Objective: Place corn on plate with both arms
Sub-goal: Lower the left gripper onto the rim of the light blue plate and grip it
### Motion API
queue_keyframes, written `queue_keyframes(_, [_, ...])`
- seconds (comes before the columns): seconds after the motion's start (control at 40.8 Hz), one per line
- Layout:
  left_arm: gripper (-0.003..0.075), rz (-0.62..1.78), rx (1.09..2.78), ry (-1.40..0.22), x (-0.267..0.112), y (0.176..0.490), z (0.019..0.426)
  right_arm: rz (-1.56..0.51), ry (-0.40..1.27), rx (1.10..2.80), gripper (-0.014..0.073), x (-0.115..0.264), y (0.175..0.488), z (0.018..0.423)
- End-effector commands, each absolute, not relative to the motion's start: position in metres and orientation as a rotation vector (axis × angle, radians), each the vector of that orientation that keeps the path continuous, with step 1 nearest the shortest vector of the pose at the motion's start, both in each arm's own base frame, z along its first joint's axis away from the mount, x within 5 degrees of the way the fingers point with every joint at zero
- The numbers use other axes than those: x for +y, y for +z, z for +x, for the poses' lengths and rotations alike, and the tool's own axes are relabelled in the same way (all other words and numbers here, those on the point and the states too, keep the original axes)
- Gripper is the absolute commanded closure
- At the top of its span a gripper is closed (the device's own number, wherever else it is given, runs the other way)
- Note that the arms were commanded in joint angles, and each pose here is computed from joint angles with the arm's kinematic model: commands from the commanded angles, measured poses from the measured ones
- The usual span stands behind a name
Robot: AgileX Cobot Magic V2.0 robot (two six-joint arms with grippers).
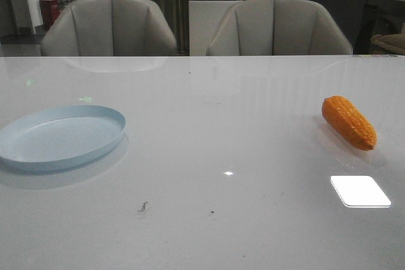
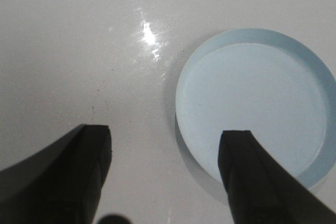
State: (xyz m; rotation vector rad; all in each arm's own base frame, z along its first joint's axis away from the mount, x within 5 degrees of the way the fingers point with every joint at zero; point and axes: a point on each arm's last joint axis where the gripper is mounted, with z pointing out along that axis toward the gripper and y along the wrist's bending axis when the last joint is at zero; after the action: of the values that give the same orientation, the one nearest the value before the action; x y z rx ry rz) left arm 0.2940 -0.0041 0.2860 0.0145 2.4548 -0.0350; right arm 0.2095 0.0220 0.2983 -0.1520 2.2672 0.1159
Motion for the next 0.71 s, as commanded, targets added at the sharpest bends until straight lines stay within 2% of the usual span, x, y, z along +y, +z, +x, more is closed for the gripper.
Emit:
queue_keyframes(0.0, [0.0216,0.002,2.418,-0.054,-0.006,0.308,0.321,-0.149,0.092,2.155,-0.0017,0.020,0.316,0.214])
queue_keyframes(0.318, [0.0216,0.017,2.687,-0.064,-0.007,0.271,0.387,-0.149,0.091,2.154,-0.0017,0.020,0.317,0.214])
queue_keyframes(0.686, [0.0216,0.044,2.805,-0.062,-0.008,0.216,0.410,-0.149,0.092,2.155,-0.0017,0.020,0.316,0.214])
